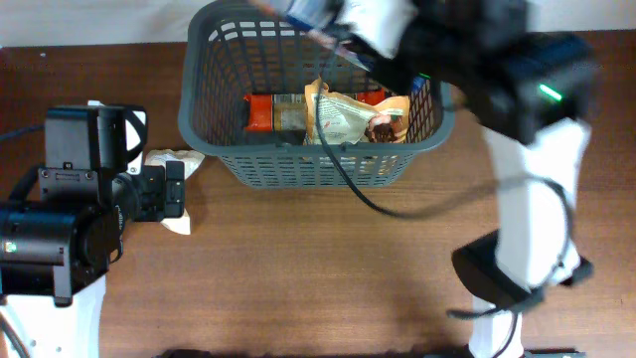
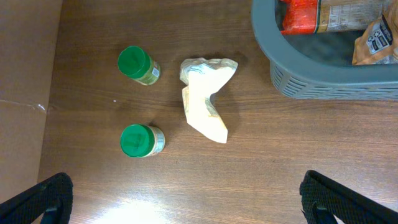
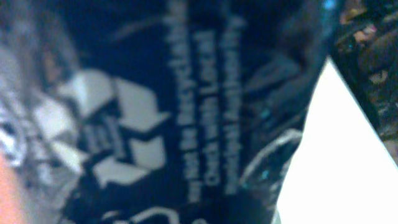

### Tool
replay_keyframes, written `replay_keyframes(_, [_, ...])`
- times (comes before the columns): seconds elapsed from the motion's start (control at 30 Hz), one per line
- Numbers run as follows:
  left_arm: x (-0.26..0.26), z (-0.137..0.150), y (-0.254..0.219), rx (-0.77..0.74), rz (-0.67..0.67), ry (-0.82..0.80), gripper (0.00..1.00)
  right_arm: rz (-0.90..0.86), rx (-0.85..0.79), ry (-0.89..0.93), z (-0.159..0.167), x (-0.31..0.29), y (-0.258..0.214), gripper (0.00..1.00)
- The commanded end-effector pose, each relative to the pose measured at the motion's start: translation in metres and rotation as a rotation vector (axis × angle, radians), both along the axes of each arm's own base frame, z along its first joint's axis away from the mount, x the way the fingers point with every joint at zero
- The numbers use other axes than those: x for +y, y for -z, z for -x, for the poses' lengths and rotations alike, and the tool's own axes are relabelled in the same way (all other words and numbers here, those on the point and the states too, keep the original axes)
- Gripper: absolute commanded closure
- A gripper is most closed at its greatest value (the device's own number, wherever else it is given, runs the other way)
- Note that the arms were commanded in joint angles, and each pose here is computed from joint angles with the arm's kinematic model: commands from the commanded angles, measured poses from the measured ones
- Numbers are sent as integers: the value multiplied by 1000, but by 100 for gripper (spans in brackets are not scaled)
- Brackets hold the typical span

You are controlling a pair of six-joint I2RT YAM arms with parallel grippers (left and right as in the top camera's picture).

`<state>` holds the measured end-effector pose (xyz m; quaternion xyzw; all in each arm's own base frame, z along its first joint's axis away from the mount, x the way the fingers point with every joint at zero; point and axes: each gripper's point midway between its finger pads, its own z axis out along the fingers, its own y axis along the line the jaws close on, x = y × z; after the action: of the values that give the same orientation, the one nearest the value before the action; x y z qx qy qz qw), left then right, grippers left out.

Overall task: Pack container
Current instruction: 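Place the blue box into the basket with the right gripper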

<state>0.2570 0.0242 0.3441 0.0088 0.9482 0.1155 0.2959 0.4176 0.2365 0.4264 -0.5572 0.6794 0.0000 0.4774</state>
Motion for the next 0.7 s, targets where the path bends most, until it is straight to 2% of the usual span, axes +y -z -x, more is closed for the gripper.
replay_keyframes(0.0, [2, 0, 1, 3, -2, -14, 1, 174, -43, -3, -47, 1, 46, 96])
replay_keyframes(0.13, [2, 0, 1, 3, -2, -14, 1, 199, -3, 23, -92, 7, 102, 96])
replay_keyframes(0.23, [2, 0, 1, 3, -2, -14, 1, 219, 50, 35, -109, 4, 141, 96])
replay_keyframes(0.37, [2, 0, 1, 3, -2, -14, 1, 249, 123, 40, -121, 2, 191, 96])
replay_keyframes(0.5, [2, 0, 1, 3, -2, -14, 1, 242, 179, 57, -119, 2, 209, 96])
replay_keyframes(0.53, [2, 0, 1, 3, -2, -14, 1, 236, 195, 68, -118, 1, 211, 90])
replay_keyframes(0.57, [2, 0, 1, 3, -2, -14, 1, 222, 216, 87, -116, 0, 213, 52])
replay_keyframes(0.6, [2, 0, 1, 3, -2, -14, 1, 207, 230, 111, -116, 0, 213, 41])
replay_keyframes(0.67, [2, 0, 1, 3, -2, -14, 1, 184, 245, 147, -116, -2, 211, 36])
